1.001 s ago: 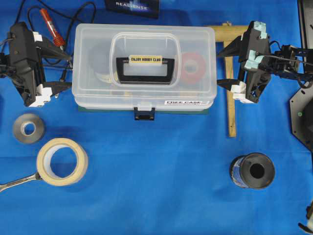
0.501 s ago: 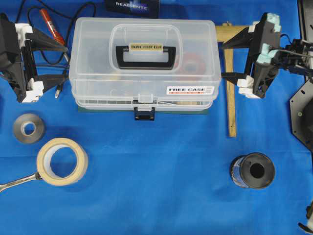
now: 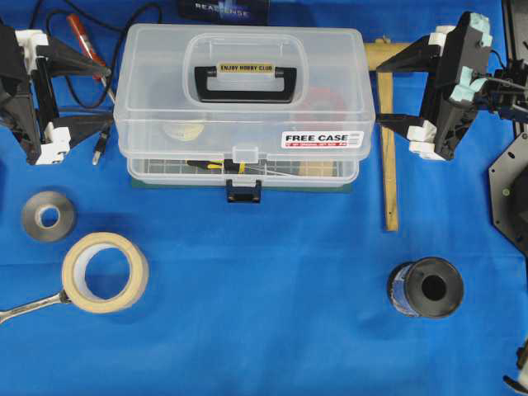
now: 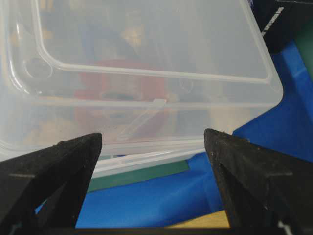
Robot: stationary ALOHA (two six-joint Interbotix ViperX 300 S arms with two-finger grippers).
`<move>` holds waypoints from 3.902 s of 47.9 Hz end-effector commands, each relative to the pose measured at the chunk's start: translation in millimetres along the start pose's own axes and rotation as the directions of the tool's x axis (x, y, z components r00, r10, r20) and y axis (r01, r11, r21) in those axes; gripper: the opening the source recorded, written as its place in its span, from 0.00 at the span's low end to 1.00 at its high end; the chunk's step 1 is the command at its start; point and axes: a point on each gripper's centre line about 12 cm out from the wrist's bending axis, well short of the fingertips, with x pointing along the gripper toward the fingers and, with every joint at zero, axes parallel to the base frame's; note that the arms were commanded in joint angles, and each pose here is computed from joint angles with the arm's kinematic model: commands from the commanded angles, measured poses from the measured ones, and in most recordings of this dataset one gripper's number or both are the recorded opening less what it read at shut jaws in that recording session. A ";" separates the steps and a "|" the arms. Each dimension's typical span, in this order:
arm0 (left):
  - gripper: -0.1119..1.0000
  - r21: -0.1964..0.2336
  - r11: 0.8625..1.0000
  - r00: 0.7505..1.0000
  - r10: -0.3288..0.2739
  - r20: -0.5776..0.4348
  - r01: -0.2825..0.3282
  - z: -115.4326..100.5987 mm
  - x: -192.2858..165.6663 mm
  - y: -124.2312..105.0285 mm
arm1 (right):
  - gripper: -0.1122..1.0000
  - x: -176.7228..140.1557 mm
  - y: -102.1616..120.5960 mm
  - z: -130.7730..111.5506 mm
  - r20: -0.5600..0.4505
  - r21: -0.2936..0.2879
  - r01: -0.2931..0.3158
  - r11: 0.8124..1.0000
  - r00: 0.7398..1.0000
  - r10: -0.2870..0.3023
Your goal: Open the tool box with both arms.
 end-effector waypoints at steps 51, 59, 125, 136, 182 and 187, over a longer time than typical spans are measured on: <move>0.91 -0.093 0.970 0.951 0.241 0.193 -0.226 52.3 14.2 66.2 | 0.87 -4.3 -47.9 51.5 0.164 0.099 0.147 0.984 0.973 -0.162; 0.91 -0.102 0.963 0.949 0.262 0.174 -0.247 52.2 20.4 74.7 | 0.87 -1.3 -56.8 52.2 0.164 0.109 0.172 0.979 0.968 -0.189; 0.91 -0.177 0.890 0.901 0.433 0.036 -0.420 35.0 40.5 145.6 | 0.87 33.4 -144.7 44.7 0.012 0.201 0.376 0.905 0.923 -0.386; 0.91 -0.198 0.861 0.880 0.475 -0.015 -0.468 17.8 19.7 152.9 | 0.87 14.3 -153.8 31.0 -0.025 0.230 0.420 0.878 0.905 -0.425; 0.91 -0.126 0.958 0.957 0.272 0.106 -0.258 16.1 -17.6 65.1 | 0.87 -7.5 -64.5 20.5 0.025 0.156 0.210 0.965 0.976 -0.216; 0.91 -0.085 0.984 0.978 0.168 0.124 -0.158 17.8 -21.9 38.4 | 0.87 -6.1 -36.0 20.6 0.031 0.110 0.118 0.987 0.992 -0.122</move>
